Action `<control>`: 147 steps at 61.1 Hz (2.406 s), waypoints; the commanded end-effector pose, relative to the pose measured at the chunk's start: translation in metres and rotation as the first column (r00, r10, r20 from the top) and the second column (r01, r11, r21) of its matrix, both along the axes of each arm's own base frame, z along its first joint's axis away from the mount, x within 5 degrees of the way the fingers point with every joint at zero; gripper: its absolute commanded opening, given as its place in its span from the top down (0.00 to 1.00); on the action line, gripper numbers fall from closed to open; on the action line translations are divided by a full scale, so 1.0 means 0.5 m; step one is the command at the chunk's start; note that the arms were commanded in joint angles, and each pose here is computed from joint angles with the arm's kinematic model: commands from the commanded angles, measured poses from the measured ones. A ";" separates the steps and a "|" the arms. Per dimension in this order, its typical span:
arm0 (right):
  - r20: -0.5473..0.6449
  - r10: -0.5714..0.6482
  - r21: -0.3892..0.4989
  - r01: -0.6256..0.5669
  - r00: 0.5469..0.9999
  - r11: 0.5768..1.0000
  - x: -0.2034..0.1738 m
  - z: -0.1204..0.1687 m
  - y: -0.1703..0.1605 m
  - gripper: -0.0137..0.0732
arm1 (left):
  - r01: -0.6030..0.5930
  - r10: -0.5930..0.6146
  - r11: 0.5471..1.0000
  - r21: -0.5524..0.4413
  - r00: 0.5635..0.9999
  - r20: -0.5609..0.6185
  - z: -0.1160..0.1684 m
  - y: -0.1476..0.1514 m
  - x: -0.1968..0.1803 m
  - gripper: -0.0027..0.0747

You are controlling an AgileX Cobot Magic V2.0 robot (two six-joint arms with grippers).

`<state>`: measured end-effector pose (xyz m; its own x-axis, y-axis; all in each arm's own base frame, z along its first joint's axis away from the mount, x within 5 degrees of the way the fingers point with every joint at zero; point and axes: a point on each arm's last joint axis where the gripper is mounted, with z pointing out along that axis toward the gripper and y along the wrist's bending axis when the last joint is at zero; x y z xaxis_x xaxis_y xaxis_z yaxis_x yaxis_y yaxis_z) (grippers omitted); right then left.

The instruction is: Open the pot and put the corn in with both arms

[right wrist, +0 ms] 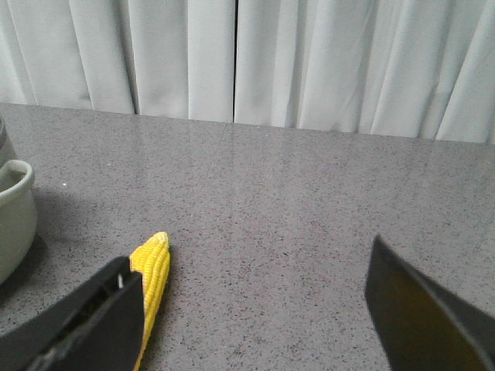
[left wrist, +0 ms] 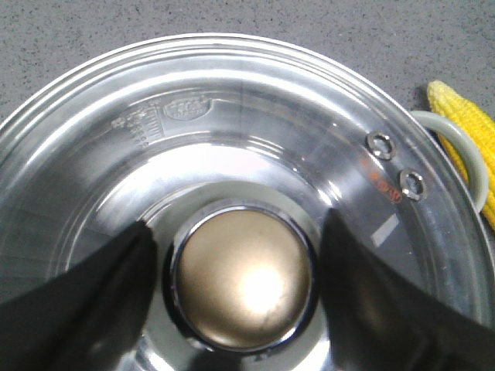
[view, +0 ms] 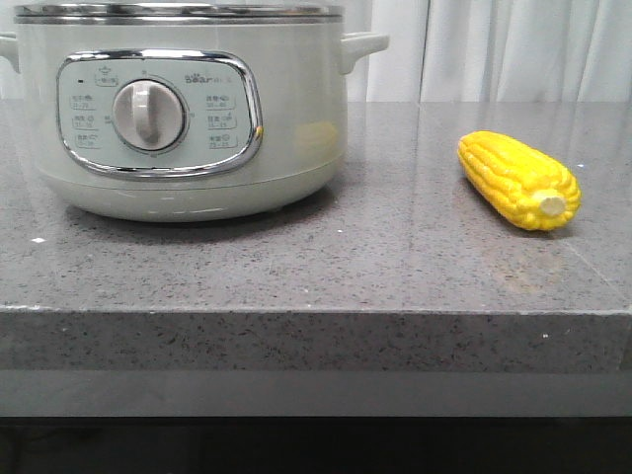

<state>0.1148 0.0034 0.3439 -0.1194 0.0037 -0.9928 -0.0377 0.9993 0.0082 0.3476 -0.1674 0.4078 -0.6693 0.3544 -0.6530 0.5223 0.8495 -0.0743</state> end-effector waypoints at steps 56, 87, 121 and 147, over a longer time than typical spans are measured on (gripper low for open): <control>0.076 -0.009 -0.003 0.009 0.997 1.000 0.007 0.031 -0.002 0.15 | -0.001 0.024 0.996 -0.090 0.966 0.257 0.176 0.090 -0.199 0.77; -0.171 0.000 0.008 0.002 0.985 1.000 0.106 -0.031 0.000 0.15 | -0.010 0.047 0.992 -0.123 0.950 0.309 0.061 0.206 -0.455 0.77; -0.491 0.213 0.208 -0.123 0.845 0.970 0.349 -0.060 0.106 0.15 | 0.018 0.082 0.979 -0.204 0.878 0.471 -0.021 0.292 -0.646 0.77; -0.623 0.247 0.232 -0.126 0.742 0.965 0.435 -0.138 0.143 0.20 | 0.019 0.084 0.978 -0.208 0.875 0.477 -0.022 0.294 -0.650 0.77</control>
<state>0.3294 0.0747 0.2528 -0.7976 0.0374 -0.6020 -0.1415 0.9586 0.2471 0.0202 -0.0183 0.3767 -0.3856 0.2506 -0.8880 0.5091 0.8604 0.0218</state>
